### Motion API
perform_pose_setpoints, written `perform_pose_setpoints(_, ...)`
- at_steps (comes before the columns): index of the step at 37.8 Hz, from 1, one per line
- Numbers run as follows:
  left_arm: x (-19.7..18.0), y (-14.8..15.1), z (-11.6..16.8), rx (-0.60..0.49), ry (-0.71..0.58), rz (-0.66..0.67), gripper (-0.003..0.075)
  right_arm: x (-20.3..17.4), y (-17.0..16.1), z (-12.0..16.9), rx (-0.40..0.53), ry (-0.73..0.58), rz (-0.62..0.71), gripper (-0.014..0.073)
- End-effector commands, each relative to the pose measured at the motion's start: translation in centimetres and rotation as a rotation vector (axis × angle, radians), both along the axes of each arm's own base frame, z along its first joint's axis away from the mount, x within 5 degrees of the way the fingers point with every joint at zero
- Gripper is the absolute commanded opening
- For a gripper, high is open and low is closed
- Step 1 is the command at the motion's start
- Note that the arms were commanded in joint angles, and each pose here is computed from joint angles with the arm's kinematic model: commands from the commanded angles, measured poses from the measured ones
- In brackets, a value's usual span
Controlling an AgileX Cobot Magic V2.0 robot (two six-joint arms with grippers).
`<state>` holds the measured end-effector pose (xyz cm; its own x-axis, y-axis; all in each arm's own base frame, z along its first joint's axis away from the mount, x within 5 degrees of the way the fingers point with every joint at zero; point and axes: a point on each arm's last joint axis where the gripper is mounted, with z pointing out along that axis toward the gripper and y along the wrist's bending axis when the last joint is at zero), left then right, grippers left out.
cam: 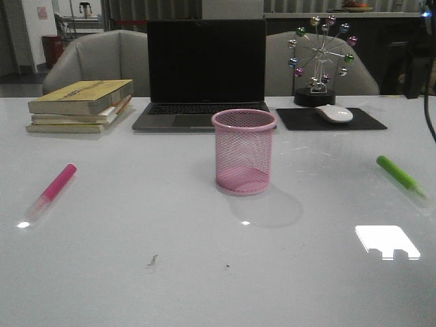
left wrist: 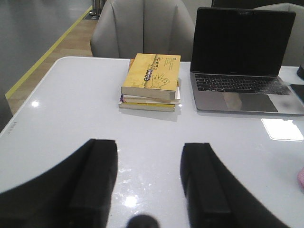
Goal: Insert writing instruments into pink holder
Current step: 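Lower the right gripper onto the green marker and grasp it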
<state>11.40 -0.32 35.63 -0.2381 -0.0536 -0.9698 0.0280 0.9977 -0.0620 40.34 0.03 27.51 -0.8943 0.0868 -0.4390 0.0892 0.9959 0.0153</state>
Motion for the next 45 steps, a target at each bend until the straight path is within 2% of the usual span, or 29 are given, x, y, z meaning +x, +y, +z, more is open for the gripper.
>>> perform_pose_setpoints(1, 0.2, 0.1, 1.5, -0.016, -0.097, 0.012, 0.0393, 1.2, -0.3, 1.5, -0.019, -0.063, 0.010, 0.0378)
perform_pose_setpoints(22, 0.1, 0.1, 1.4, -0.016, -0.083, 0.009, 0.0393, 4.8, -0.3, -5.7, -0.024, 0.059, 0.022, 0.0378)
perform_pose_setpoints(45, 0.1, 0.1, 1.4, -0.016, -0.079, 0.009, 0.0393, 5.6, -0.3, -8.8, -0.022, 0.097, 0.024, 0.0375)
